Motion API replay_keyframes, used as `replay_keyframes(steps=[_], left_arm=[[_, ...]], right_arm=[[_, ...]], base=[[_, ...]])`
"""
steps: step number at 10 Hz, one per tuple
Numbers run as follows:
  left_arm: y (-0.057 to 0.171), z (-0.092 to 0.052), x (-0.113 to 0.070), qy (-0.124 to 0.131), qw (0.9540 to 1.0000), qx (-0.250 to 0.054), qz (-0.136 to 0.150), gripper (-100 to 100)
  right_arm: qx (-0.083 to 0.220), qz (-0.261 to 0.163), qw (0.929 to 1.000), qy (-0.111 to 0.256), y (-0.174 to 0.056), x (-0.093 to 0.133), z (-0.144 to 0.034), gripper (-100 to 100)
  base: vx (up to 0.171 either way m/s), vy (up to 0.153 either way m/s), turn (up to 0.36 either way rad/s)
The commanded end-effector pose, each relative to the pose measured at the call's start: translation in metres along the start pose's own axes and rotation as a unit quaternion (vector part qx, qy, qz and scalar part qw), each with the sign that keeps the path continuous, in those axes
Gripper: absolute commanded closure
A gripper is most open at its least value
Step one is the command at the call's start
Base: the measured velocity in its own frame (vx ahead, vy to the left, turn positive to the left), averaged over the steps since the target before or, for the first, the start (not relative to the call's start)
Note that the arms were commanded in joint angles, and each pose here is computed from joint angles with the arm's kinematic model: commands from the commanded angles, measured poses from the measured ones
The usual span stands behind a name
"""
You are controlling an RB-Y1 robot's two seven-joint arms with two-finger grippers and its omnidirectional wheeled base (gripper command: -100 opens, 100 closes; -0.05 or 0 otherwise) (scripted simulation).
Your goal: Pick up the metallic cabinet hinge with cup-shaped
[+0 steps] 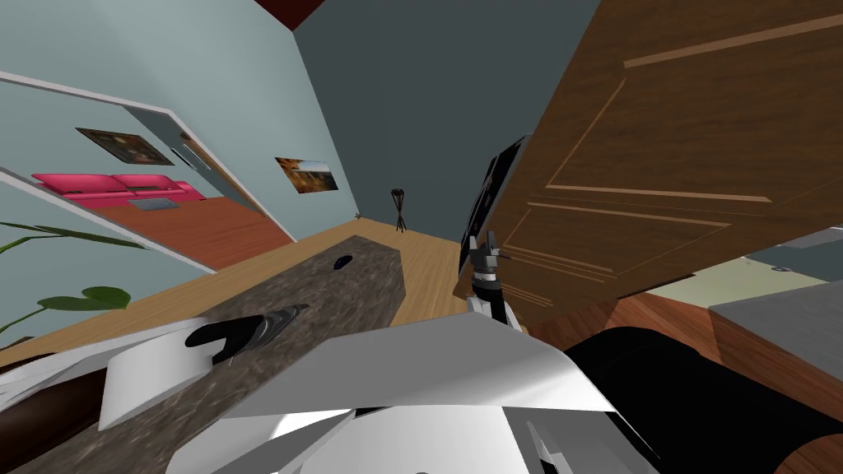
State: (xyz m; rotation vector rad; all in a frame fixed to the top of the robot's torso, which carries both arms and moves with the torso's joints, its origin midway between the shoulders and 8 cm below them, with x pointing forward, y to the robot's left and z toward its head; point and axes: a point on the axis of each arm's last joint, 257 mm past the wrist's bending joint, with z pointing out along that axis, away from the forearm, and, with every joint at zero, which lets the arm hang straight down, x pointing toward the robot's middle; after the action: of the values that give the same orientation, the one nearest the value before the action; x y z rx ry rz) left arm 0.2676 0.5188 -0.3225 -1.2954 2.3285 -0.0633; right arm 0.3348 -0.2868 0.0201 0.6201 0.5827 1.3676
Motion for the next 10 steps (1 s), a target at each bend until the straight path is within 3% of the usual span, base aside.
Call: replay_keyframes(steps=[1,3,4,8,9,10], left_arm=[[0.007,0.006,0.0,-0.002,1.0,0.0,-0.003,-100],[0.01,0.009,0.001,-0.002,1.0,0.0,-0.005,-100],[0.011,0.009,0.001,-0.002,1.0,0.0,-0.004,100],[0.011,0.009,0.001,-0.002,1.0,-0.001,-0.005,100],[0.012,0.009,0.001,-0.002,1.0,-0.002,-0.005,0],[0.003,0.002,0.0,-0.001,1.0,0.0,-0.001,100]], right_arm=[[0.0,0.0,1.0,0.0,0.0,0.0,0.0,0],[0.0,0.0,1.0,0.0,0.0,0.0,0.0,0],[0.0,0.0,1.0,0.0,0.0,0.0,0.0,0],[0.0,0.0,1.0,0.0,0.0,0.0,0.0,0],[0.0,0.0,1.0,0.0,0.0,0.0,0.0,0],[0.0,0.0,1.0,0.0,0.0,0.0,0.0,0]], base=[[0.023,-0.004,-0.066],[0.016,-0.003,-0.032],[0.0,0.0,0.0],[0.0,0.001,0.003],[0.0,0.0,0.0],[-0.015,0.002,0.073]])
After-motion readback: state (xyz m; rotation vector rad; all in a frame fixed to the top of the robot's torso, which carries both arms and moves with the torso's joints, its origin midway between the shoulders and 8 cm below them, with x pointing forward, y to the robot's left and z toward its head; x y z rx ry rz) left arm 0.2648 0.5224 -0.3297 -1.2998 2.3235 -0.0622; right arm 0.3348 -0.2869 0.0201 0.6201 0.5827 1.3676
